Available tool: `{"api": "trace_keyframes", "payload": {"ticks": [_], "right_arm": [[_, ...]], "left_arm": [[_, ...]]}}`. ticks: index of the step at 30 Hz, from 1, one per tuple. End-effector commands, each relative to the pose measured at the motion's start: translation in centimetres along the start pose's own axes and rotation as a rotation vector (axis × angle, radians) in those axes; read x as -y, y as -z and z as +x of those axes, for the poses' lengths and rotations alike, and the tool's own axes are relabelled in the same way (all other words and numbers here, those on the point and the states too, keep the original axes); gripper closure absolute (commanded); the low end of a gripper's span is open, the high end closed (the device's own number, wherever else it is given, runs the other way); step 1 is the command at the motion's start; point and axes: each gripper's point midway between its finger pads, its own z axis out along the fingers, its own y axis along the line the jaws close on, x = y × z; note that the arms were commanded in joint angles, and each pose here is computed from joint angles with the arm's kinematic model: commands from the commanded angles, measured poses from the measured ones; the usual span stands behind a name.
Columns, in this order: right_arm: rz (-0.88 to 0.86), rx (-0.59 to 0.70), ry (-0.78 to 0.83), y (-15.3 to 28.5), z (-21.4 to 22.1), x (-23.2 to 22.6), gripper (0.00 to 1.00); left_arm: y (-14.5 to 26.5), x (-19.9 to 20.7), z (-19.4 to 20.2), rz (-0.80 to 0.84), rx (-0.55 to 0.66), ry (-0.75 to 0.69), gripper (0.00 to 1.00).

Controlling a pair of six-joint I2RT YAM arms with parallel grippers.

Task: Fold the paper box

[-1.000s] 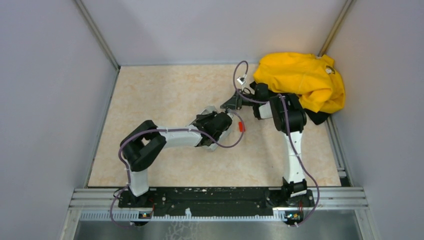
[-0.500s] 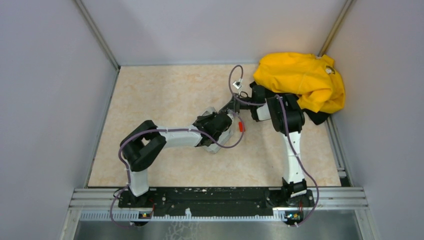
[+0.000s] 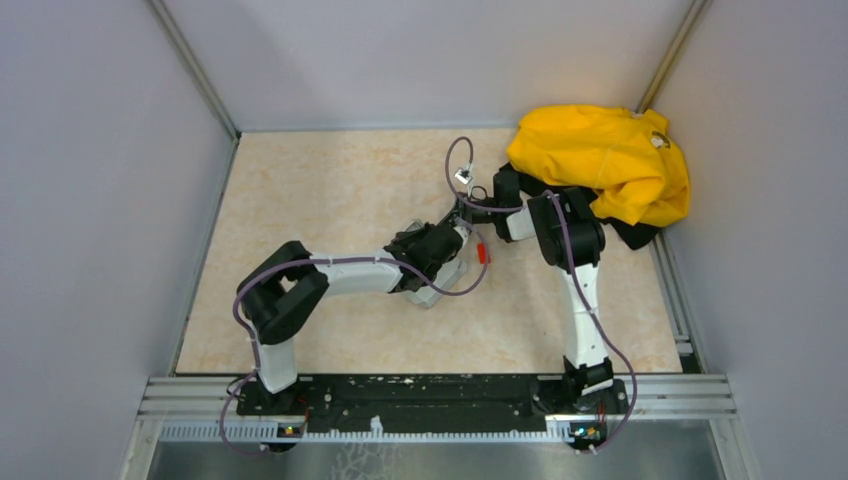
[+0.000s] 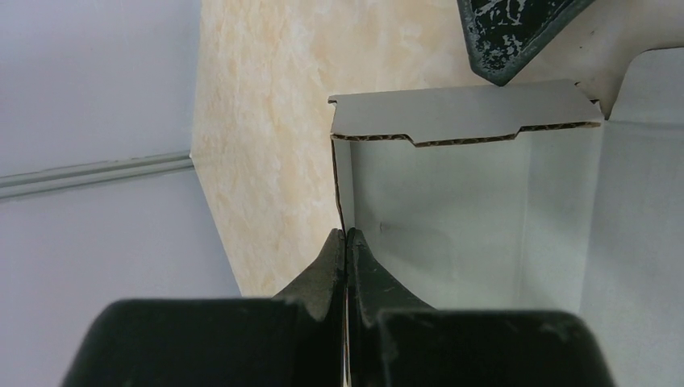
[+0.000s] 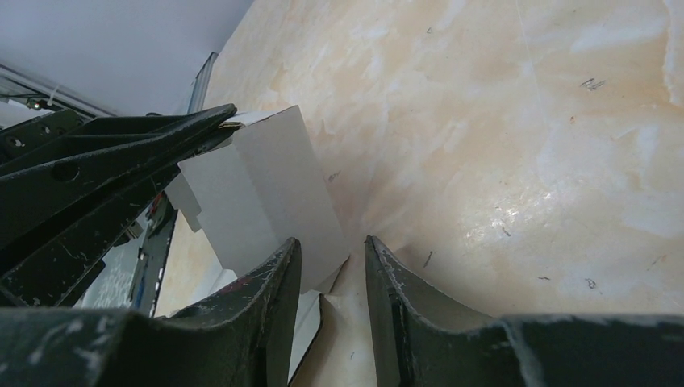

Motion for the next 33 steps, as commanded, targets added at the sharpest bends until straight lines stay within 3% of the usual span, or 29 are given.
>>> {"api": "trace_keyframes", "payload": {"ticks": [1, 16, 33], "right_arm": [[-0.049, 0.013, 0.076, -0.3, -1.4, -1.9, 0.64], [-0.219, 0.071, 0.083, 0.2, -1.4, -5.5, 0.64], [-0.192, 0.077, 0.059, -0.1, -1.6, -4.6, 0.67]], "left_arm": [[0.5, -0.4, 0.0, 0.019, 0.016, 0.024, 1.00], [0.8, -1.0, -0.1, 0.009, 0.019, 0.025, 1.00], [1.0, -1.7, -0.6, 0.002, 0.029, 0.028, 1.00]]}}
